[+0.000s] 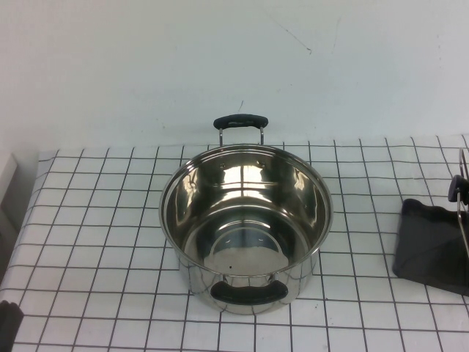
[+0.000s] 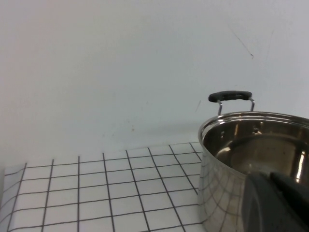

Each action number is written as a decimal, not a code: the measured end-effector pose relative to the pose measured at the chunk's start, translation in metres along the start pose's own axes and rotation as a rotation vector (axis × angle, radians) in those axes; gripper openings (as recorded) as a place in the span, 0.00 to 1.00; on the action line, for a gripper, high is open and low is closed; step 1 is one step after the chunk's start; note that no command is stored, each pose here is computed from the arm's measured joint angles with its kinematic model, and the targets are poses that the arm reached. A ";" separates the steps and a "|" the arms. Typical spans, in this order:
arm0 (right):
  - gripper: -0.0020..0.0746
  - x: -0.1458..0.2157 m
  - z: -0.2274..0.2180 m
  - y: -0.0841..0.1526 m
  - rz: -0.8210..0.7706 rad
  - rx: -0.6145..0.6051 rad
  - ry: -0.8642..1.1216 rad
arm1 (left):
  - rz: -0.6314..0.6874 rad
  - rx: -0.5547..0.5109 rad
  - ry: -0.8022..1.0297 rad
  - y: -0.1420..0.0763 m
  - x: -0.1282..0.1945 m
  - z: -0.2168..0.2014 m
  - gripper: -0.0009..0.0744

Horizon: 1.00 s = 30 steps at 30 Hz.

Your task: Put pot lid on rack

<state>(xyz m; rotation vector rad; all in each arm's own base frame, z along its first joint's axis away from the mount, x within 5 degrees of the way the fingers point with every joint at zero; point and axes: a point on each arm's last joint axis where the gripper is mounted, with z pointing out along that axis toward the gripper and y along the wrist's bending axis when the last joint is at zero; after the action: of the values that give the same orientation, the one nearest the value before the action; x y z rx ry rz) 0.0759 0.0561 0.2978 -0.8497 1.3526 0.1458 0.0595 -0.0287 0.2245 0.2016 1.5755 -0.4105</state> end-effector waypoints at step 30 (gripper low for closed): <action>0.02 0.040 -0.009 -0.006 0.270 0.206 0.267 | 0.023 0.331 0.116 -0.029 0.011 -0.006 0.01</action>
<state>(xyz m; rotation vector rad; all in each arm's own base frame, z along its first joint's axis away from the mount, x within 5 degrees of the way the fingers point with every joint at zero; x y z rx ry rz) 0.0824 0.0319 0.2646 -0.5229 1.6996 0.1021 0.0427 -0.0549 0.2179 0.5044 1.6101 -0.6511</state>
